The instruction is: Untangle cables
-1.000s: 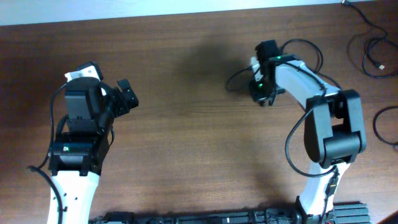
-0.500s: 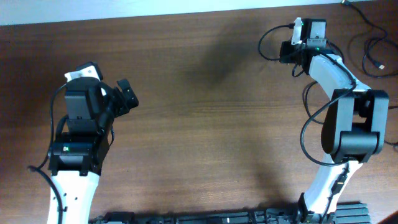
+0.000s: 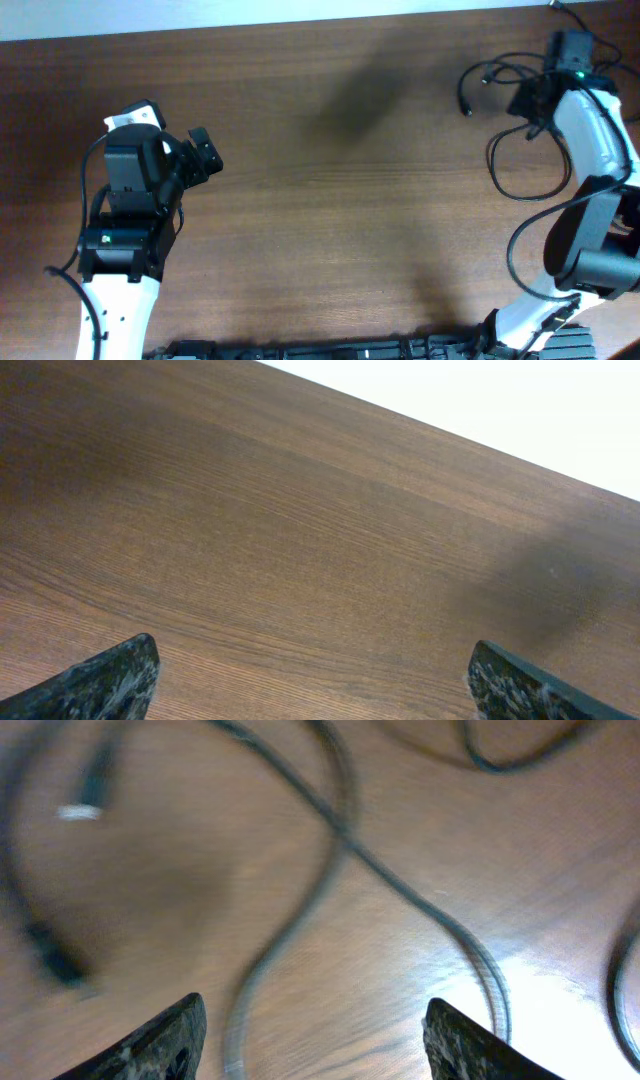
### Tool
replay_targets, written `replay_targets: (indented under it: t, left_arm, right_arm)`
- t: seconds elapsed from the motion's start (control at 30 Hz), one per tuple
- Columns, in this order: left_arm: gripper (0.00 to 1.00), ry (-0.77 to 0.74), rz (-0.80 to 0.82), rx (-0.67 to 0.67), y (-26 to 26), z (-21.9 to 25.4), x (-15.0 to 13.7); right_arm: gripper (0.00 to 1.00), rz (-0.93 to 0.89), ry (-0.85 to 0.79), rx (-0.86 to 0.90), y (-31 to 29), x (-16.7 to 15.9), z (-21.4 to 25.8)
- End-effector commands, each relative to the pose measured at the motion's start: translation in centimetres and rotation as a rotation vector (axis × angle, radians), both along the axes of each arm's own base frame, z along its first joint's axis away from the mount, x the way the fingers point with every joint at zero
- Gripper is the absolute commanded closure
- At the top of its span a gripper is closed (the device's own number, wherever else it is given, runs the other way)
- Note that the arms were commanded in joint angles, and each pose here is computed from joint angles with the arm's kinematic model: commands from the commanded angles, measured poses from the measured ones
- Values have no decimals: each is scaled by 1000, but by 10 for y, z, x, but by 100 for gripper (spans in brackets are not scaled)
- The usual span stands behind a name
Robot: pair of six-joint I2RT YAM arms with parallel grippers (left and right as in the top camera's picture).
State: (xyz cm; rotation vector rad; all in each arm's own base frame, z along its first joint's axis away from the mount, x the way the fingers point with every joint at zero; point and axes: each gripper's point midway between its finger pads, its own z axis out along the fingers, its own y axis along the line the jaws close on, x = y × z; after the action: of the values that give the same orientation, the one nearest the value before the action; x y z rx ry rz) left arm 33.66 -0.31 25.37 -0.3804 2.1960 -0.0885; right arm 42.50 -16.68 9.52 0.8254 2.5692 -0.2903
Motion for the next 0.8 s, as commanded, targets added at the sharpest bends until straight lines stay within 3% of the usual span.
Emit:
replay_targets:
  t: [0.0,0.07,0.13,0.23,0.3,0.33,0.37,0.4,0.43,0.6,0.77]
  left_arm:
    - [1,-14,-3,15,1,5,0]
    - [1,-14,-3,15,1,5,0]
    - [1,-14,-3,15,1,5,0]
    - [1,-14,-3,15,1,5,0]
    - [1,-14,-3,15,1,5,0]
    - [1,-14,-3,15,1,5,0]
    - [1,-14,-3,15,1,5,0]
    - [1,-14,-3,15,1,5,0]
    - [1,-14,-3,15,1,5,0]
    - [1,-14,-3,15,1,5,0]
    - [1,-14,-3,15,1,5,0]
  right_arm:
    - [23,-144,69,-3,-48,-33,-31]
    - [33,-201,88,14,-74,-52,-46]
    - [36,-177,127,64,-82,-67,-63]
    - [36,6,151,105,-80,-76,-89]
    - [44,87,113,176,-67,-78,-103]
    - [50,101,94,209,-60,-79,-109]
    - [66,108,81,226,-55,-80,-115]
    - [90,117,73,246,-47,-83,-123]
    - [96,114,48,284,-37,-82,-128]
    - [96,99,-201,285,-20,-23,-114]
    - [96,217,-295,204,9,20,-96]
